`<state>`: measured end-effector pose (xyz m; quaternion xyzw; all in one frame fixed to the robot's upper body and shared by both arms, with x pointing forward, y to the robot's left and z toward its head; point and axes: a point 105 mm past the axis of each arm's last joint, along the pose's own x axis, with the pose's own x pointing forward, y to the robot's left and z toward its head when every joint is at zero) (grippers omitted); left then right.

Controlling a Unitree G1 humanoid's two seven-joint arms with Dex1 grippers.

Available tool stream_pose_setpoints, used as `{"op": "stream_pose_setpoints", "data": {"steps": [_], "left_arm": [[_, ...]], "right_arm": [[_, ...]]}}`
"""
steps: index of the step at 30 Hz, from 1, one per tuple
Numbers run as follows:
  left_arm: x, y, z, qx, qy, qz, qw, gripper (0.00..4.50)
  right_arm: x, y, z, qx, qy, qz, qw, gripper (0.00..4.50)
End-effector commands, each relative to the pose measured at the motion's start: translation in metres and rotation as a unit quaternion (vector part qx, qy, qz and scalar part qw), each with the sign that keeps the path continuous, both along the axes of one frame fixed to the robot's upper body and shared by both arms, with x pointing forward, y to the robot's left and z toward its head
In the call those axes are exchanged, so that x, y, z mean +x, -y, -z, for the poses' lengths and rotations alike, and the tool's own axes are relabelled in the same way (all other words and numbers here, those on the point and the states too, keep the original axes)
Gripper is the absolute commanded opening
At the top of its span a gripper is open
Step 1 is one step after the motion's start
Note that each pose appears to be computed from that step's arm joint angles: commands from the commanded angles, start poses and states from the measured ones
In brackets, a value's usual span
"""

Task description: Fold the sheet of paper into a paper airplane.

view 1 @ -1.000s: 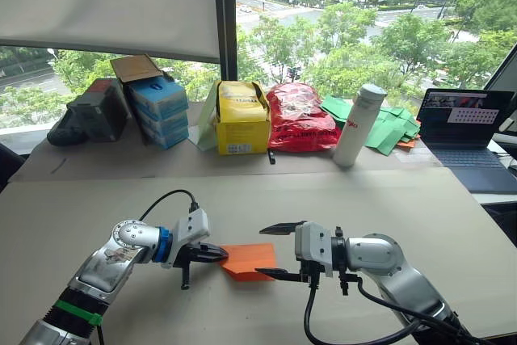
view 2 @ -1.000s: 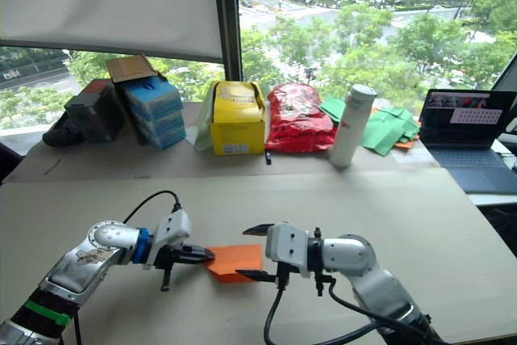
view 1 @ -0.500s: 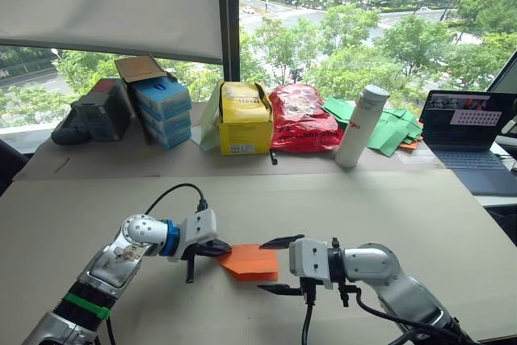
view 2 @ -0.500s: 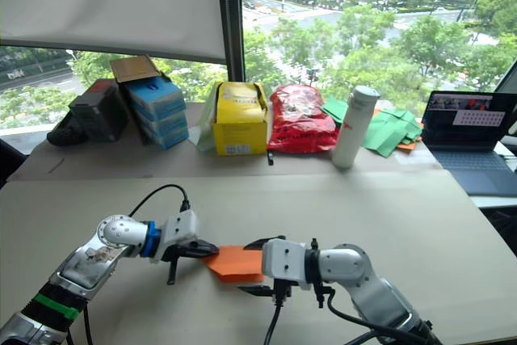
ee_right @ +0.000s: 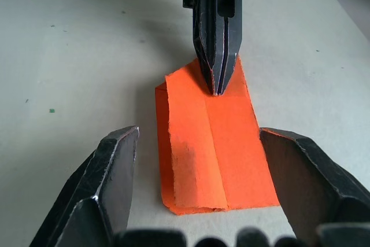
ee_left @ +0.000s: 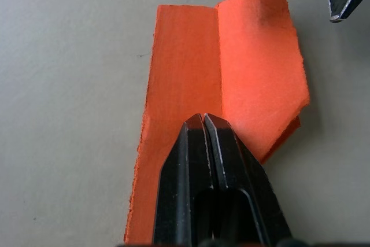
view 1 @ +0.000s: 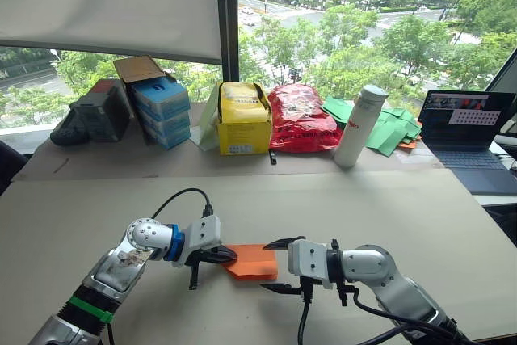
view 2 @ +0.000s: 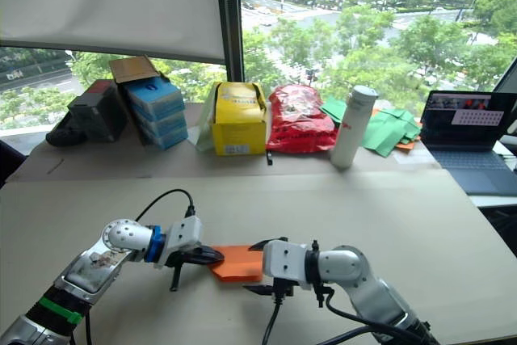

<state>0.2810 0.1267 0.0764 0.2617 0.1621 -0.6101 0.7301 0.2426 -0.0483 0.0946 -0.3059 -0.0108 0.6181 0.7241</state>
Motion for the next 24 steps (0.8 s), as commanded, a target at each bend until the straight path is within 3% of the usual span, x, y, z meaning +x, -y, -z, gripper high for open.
{"op": "stream_pose_setpoints", "data": {"steps": [1, 9, 21, 24], "left_arm": [[0.003, -0.019, 0.017, 0.045, -0.012, -0.028, 0.999, 0.00], [0.001, -0.022, 0.020, 0.047, -0.012, -0.028, 0.998, 0.00], [0.001, -0.023, 0.021, 0.046, -0.011, -0.032, 0.998, 0.00], [0.001, -0.024, 0.022, 0.048, -0.011, -0.033, 0.998, 0.00]], "right_arm": [[-0.003, -0.005, -0.005, 0.004, 0.021, -0.016, 1.000, 2.86], [-0.003, -0.007, -0.003, 0.001, 0.020, -0.016, 1.000, 0.09], [-0.003, -0.006, -0.010, 0.009, 0.019, -0.018, 1.000, 0.04], [-0.007, -0.006, -0.013, 0.008, 0.025, -0.030, 0.999, 0.86]]}}
